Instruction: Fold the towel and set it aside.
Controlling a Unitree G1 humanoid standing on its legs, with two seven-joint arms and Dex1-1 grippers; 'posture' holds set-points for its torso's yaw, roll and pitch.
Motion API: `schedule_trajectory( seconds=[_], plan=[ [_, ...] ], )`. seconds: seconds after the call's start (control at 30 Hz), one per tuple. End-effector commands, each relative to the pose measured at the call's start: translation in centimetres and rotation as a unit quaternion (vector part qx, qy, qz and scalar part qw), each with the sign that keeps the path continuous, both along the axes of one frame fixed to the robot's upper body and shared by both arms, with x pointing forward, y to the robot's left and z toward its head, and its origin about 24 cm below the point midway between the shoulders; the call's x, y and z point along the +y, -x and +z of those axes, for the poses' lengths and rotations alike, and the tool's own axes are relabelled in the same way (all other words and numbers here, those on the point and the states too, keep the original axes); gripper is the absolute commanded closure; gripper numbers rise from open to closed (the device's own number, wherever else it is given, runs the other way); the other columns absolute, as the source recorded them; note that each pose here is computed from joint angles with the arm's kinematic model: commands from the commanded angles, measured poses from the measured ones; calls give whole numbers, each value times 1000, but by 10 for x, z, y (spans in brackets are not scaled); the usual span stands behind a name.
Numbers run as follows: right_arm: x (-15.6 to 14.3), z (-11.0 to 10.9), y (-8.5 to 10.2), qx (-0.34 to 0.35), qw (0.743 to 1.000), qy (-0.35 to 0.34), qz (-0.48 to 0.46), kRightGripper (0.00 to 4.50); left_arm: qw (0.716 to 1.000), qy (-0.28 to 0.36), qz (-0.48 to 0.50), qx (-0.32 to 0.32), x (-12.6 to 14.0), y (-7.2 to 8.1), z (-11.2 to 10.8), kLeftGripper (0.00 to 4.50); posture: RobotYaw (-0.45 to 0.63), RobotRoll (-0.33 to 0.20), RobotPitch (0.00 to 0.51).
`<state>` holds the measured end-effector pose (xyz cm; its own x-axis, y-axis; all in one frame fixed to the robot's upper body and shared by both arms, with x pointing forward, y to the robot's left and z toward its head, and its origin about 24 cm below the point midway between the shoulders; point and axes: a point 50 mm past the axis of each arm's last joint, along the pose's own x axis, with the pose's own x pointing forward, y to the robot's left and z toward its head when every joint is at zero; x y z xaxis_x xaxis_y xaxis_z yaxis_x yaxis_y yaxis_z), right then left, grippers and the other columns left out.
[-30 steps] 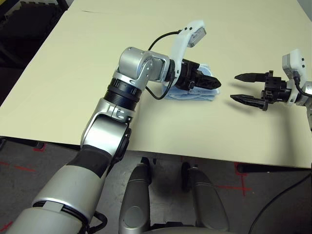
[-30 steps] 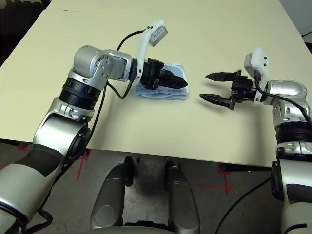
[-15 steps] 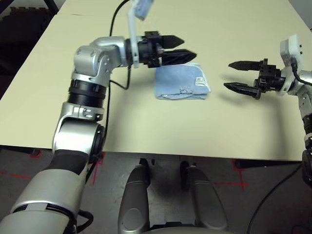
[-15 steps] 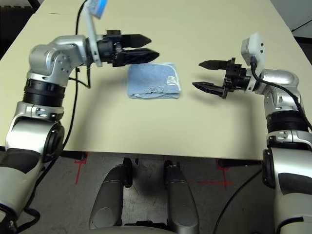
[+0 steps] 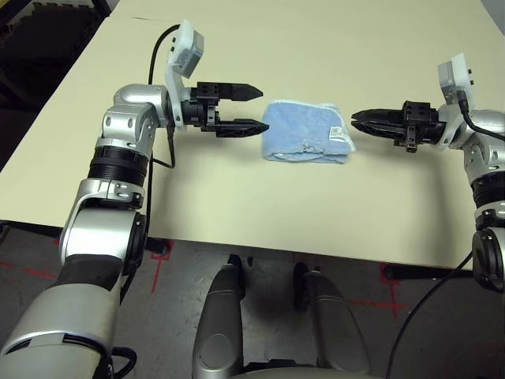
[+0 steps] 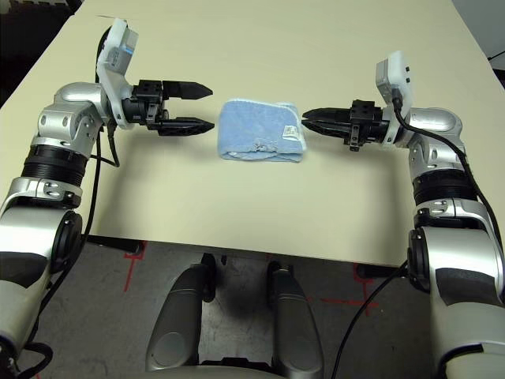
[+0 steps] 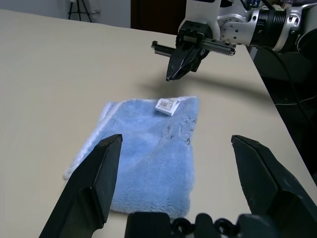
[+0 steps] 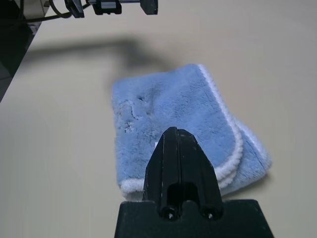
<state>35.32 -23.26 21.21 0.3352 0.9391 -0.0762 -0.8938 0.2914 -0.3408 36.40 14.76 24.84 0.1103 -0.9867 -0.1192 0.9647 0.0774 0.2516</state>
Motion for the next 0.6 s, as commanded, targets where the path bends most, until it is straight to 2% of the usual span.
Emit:
schedule_trajectory(
  seconds=[0.03, 0.07, 0.4, 0.6],
  plan=[
    [0, 0, 1, 4, 1000, 12, 6, 4500, 1000, 8, 3, 3, 0, -2, -6, 400, 63, 0, 261],
    [0, 1, 1, 3, 1000, 12, 6, 4500, 1000, 11, 2, -2, -1, -2, -6, 604, 65, 0, 260],
    [8, 2, 0, -1, 1000, 3, 15, 4500, 999, -5, -22, -43, -3, 1, -14, 4473, 58, 0, 255],
    [27, -2, -3, 12, 999, -26, 35, 4500, 999, 10, -20, -40, -19, -4, -19, 4473, 69, 0, 255]
  ],
)
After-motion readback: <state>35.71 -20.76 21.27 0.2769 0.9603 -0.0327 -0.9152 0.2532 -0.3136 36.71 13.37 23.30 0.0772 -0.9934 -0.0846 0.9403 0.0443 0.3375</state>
